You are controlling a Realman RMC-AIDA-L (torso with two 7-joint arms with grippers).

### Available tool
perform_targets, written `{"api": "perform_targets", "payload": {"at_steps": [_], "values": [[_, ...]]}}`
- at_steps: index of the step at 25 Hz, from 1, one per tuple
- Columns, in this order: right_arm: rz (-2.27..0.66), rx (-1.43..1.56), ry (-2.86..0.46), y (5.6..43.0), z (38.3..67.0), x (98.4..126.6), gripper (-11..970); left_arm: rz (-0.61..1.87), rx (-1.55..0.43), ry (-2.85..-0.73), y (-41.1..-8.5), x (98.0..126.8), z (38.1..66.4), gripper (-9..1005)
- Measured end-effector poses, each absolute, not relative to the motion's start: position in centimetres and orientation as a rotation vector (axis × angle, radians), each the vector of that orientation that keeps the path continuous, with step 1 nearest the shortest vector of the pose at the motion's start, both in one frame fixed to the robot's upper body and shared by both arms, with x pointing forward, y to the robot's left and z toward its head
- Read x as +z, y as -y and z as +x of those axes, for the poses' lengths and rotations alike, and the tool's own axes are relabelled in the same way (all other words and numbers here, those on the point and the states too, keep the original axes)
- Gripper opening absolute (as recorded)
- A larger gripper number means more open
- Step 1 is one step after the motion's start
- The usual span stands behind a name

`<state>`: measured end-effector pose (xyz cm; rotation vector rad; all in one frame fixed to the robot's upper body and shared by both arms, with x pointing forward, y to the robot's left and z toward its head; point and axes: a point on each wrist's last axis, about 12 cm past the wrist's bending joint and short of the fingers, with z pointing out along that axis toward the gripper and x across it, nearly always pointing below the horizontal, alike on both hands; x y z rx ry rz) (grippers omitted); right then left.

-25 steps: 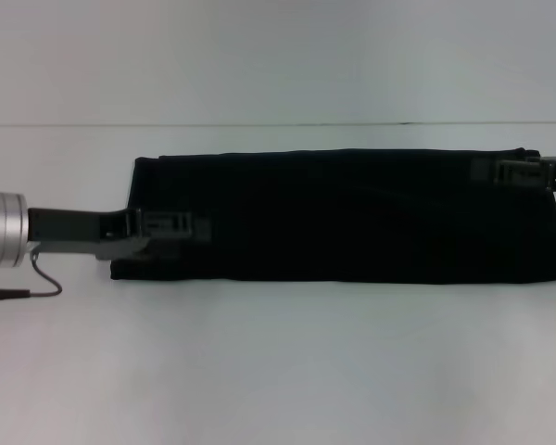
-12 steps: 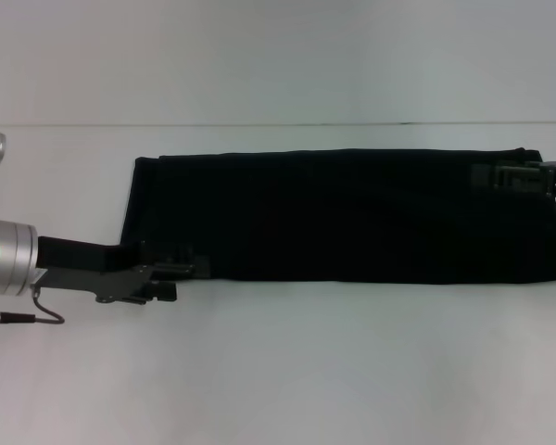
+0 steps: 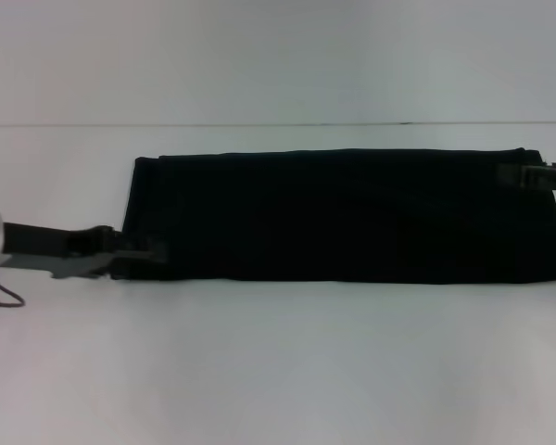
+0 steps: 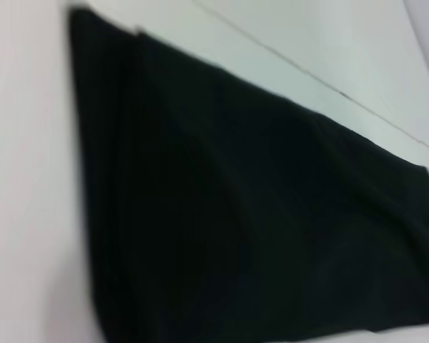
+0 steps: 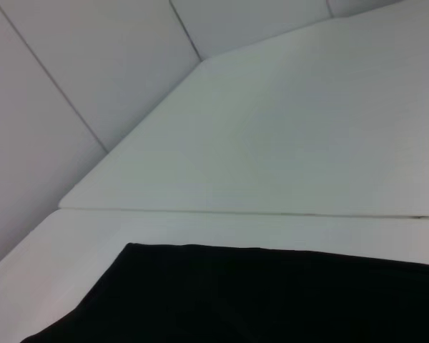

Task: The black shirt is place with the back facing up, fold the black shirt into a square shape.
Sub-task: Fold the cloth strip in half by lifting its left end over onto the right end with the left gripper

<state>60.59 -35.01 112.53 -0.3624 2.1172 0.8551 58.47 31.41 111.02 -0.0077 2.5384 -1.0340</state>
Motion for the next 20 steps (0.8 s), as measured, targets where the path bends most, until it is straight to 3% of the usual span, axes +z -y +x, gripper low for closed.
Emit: {"api": "perform_targets", "payload": {"at_steps": [10, 20], "values": [[-0.328, 0.849, -2.133, 35.6, 60.4, 112.4, 776, 0.043, -0.772, -2.504, -32.7, 110.0, 59.4, 802], [-0.301, 0.856, -2.139, 35.8, 60.1, 112.2, 777, 0.136, -0.738, -2.526, -31.5, 109.2, 59.6, 801]]}}
